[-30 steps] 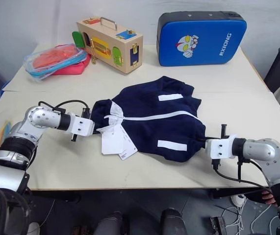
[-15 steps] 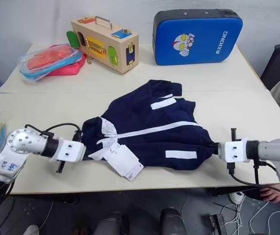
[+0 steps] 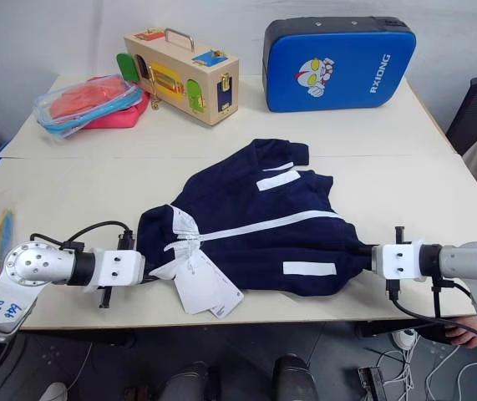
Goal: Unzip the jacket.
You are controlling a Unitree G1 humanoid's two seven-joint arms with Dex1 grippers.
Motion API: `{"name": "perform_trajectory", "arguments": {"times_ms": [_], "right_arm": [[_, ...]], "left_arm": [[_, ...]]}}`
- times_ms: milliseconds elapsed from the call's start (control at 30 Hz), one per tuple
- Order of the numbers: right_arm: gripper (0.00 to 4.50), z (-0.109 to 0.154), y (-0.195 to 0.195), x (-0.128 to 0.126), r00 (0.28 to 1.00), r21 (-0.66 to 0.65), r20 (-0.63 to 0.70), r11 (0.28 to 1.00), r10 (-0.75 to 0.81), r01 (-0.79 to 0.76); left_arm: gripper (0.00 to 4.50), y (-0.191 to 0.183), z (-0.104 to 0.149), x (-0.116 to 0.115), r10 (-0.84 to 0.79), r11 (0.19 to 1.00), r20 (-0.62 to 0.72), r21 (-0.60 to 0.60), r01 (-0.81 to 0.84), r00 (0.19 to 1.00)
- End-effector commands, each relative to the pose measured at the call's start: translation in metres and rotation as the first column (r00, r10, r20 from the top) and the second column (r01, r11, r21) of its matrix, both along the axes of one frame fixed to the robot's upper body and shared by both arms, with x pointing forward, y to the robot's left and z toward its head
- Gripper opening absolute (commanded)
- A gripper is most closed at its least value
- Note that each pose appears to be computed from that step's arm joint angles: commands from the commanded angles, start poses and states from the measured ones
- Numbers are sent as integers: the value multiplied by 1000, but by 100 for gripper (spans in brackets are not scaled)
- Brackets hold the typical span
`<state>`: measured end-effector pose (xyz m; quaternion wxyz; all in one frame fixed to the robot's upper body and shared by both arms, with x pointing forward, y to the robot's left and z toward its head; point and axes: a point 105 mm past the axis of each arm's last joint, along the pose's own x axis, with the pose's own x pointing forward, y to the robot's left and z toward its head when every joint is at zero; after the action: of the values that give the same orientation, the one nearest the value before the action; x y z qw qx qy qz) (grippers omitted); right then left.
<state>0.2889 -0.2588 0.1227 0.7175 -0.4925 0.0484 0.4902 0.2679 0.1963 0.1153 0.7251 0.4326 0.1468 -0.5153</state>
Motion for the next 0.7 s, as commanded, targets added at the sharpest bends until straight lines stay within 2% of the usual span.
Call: {"name": "perform_trajectory", "arguments": {"times_ms": [33,100,233,300,333,400,467,533,600,700], "right_arm": [[254,21,-10,-4,999,-11,37,1000,-14,15],[320,25,-13,-9,1000,-16,21,1000,-20,21],[448,41,-18,-21,997,29,-55,998,-55,57],[450,55,-14,-27,991,87,-113,993,-66,77],[450,67,-7,-28,986,156,-155,984,-64,88],[450,88,13,-30,973,286,-228,954,-27,93],[450,105,39,-27,964,398,-265,914,35,77],[450,112,65,-24,953,468,-287,882,98,50],[450,113,84,-23,939,497,-311,867,144,31],[450,108,114,-18,925,513,-330,858,191,6]], "left_arm": [[203,9,-6,-11,61,997,-87,-43,-65,994],[259,14,-3,-17,83,994,-115,-66,-91,990],[374,24,29,-30,103,968,-214,-205,-147,971],[428,27,53,-37,47,955,-241,-272,-114,969],[448,29,69,-32,43,941,-239,-316,-120,970],[448,28,91,-16,44,924,-209,-363,-120,977],[448,23,98,13,65,943,-128,-316,-103,990],[448,13,94,40,68,955,-85,-284,-89,994],[448,4,89,57,58,955,-78,-285,-78,995],[390,-13,78,76,20,953,-58,-299,-37,998]]}}
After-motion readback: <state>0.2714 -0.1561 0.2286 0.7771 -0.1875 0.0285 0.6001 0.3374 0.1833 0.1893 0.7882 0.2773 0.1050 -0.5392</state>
